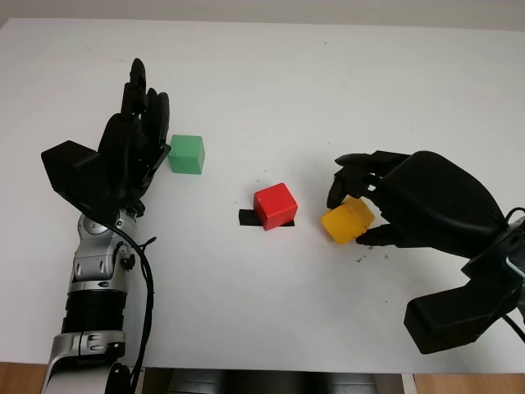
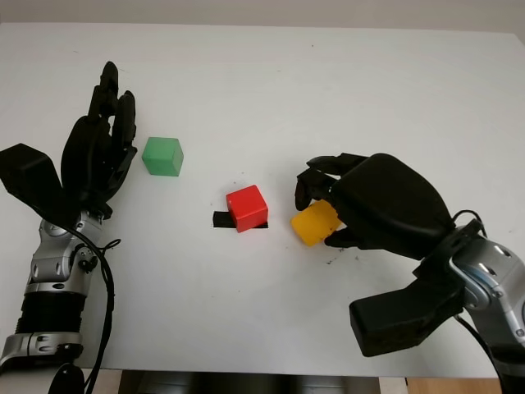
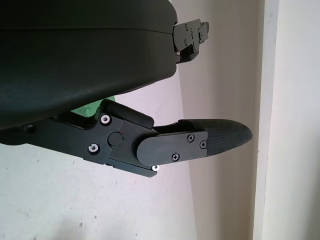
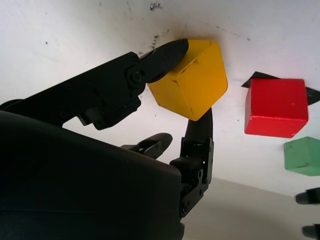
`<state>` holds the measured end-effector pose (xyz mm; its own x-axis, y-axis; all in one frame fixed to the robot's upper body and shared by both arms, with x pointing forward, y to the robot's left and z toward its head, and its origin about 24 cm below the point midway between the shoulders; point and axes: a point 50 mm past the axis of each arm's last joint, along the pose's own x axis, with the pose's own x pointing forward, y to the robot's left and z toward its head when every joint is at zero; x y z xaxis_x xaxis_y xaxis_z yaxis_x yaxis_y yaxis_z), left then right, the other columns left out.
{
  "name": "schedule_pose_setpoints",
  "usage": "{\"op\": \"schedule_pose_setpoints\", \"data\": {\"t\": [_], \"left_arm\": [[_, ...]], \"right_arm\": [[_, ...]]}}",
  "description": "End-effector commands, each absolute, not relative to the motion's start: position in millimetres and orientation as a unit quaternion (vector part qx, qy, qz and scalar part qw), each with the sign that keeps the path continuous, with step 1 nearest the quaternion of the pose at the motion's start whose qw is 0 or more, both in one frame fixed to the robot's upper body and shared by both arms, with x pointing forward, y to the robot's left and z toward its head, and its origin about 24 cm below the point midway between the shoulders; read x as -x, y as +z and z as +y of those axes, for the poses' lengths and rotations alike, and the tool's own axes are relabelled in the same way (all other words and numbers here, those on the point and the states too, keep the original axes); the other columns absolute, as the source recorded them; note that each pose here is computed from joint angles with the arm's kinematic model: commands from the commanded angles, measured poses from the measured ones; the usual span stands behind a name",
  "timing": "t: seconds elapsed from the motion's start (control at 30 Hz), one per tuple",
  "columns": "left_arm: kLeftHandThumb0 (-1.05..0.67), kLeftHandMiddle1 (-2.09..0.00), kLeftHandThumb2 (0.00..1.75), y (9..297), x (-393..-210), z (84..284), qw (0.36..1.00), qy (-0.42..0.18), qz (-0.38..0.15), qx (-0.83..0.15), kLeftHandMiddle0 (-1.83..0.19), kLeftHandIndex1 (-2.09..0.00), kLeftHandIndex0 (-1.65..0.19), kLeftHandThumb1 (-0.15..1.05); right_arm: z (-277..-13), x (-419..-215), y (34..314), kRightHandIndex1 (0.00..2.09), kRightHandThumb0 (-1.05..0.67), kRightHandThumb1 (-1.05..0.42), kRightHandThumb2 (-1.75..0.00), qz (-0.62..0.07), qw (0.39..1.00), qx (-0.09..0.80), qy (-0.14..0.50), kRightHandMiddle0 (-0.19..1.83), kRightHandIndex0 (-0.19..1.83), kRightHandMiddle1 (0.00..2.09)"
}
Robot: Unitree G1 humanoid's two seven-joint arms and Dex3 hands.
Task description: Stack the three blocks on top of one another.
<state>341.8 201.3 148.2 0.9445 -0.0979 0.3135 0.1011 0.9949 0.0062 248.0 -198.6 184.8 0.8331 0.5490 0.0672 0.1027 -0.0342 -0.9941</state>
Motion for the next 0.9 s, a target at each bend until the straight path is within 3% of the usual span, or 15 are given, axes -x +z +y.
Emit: {"op": "schedule_pose_setpoints", "data": {"t": [0.0, 0.17, 0.47, 0.63, 0.87], "left_arm": [[-0.73, -0.05, 0.5, 146.8, -339.2, 203.9, 0.986, -0.048, -0.161, 0.003, 0.18, -0.04, 0.19, 1.05], [-0.74, -0.06, 0.5, 146.5, -339.2, 203.3, 0.986, -0.046, -0.162, 0.003, 0.17, -0.05, 0.18, 1.05], [-0.75, -0.05, 0.5, 146.6, -339.0, 202.8, 0.985, -0.045, -0.164, 0.004, 0.17, -0.05, 0.18, 1.05], [-0.75, -0.05, 0.51, 146.4, -338.4, 202.9, 0.985, -0.044, -0.164, 0.001, 0.17, -0.05, 0.18, 1.05], [-0.78, -0.05, 0.47, 146.7, -337.7, 203.0, 0.985, -0.041, -0.167, 0.002, 0.17, -0.05, 0.18, 1.05]], "right_arm": [[-195.8, -250.5, 200.7, 0.12, -0.35, -0.87, -0.06, -0.253, 0.68, 0.671, 0.152, 0.54, 0.52, 1.27], [-200.3, -263.8, 224.6, 0.11, -0.33, -0.88, -0.06, -0.252, 0.767, 0.574, 0.136, 0.53, 0.51, 1.27], [-193.9, -291.6, 256.3, 0.08, -0.38, -0.89, -0.05, -0.267, 0.843, 0.434, 0.172, 0.53, 0.47, 1.32], [-182.9, -309.5, 254.0, 0.06, -0.41, -0.91, -0.06, -0.235, 0.883, 0.351, 0.205, 0.44, 0.42, 1.52], [-170.4, -336.0, 232.2, 0.0, -0.42, -0.96, -0.06, -0.123, 0.923, 0.25, 0.267, 0.3, 0.33, 1.77]]}}
